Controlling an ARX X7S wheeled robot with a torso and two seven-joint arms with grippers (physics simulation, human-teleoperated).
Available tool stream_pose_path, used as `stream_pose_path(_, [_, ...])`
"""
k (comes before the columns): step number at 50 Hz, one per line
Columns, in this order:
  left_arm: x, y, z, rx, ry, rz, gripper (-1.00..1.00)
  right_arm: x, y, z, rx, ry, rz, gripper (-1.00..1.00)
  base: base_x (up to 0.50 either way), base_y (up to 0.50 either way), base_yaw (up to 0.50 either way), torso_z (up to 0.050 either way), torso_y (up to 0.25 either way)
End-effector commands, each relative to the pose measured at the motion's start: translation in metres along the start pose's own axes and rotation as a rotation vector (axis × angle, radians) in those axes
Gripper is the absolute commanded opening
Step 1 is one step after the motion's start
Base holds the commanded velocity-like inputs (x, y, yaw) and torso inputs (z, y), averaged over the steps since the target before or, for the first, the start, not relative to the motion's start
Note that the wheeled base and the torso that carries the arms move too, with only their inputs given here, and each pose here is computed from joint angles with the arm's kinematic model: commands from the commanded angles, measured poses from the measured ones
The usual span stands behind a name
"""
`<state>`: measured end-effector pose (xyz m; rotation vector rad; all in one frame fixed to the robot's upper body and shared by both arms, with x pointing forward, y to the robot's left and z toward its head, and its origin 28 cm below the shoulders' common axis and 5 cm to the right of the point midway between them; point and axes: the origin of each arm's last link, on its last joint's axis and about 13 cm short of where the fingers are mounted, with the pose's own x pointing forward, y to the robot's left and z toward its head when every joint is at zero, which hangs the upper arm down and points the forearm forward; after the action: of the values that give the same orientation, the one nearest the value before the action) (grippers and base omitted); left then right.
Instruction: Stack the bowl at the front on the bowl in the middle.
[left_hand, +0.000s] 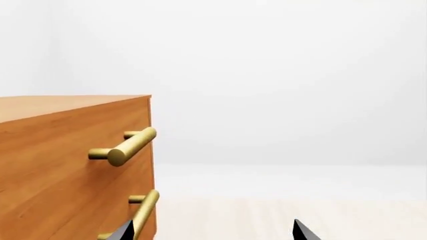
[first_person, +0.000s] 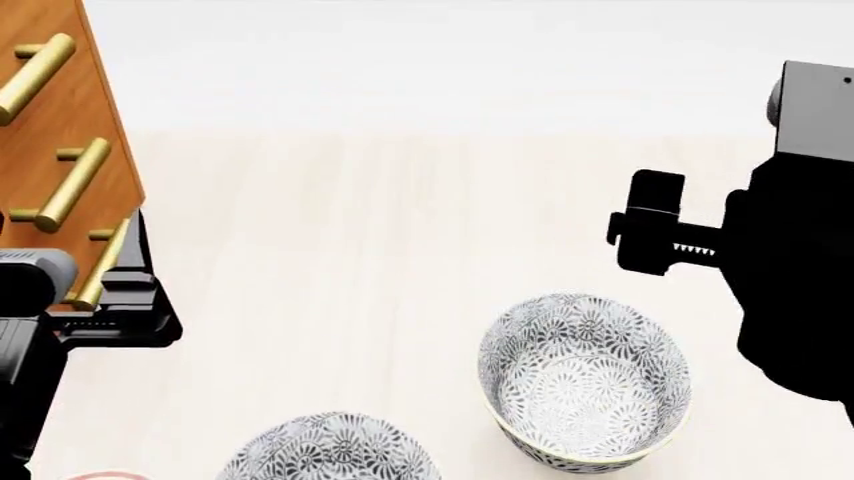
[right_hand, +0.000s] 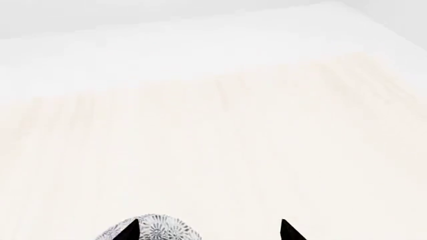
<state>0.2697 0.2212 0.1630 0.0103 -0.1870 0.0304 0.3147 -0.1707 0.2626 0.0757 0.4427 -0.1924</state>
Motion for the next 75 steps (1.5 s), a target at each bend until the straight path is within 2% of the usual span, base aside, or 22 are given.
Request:
stream_pose_path(1, [0.001, 0.000, -0.001, -0.001, 0.001, -0.003, 1.00, 0.009, -0.015, 0.007, 0.056, 0.129, 0.028, 1.00, 0.00, 0.00, 0.00, 0.000, 0.000])
stream_pose_path(6, [0.002, 0.001, -0.001, -0.001, 0.002, -0.002, 1.00, 0.027, -0.025, 0.000, 0.116, 0.207, 0.044, 1.00, 0.00, 0.00, 0.00, 0.000, 0.000])
stream_pose_path(19, [0.003, 0.002, -0.002, 0.004, 0.010, -0.007, 1.00, 0.048, -0.033, -0.015, 0.150, 0.319, 0.039, 1.00, 0.00, 0.00, 0.00, 0.000, 0.000])
stream_pose_path(28, [0.003, 0.002, -0.001, 0.006, 0.009, -0.010, 1.00, 0.064, -0.035, -0.029, 0.134, 0.412, 0.046, 1.00, 0.00, 0.00, 0.00, 0.000, 0.000])
stream_pose_path(54, [0.002, 0.004, -0.001, 0.012, 0.013, -0.010, 1.00, 0.087, -0.033, -0.054, 0.105, 0.535, 0.049, 1.00, 0.00, 0.00, 0.00, 0.000, 0.000])
stream_pose_path(75, [0.003, 0.003, -0.002, 0.016, 0.016, -0.014, 1.00, 0.093, -0.026, -0.068, -0.006, 0.590, 0.086, 1.00, 0.00, 0.00, 0.00, 0.000, 0.000])
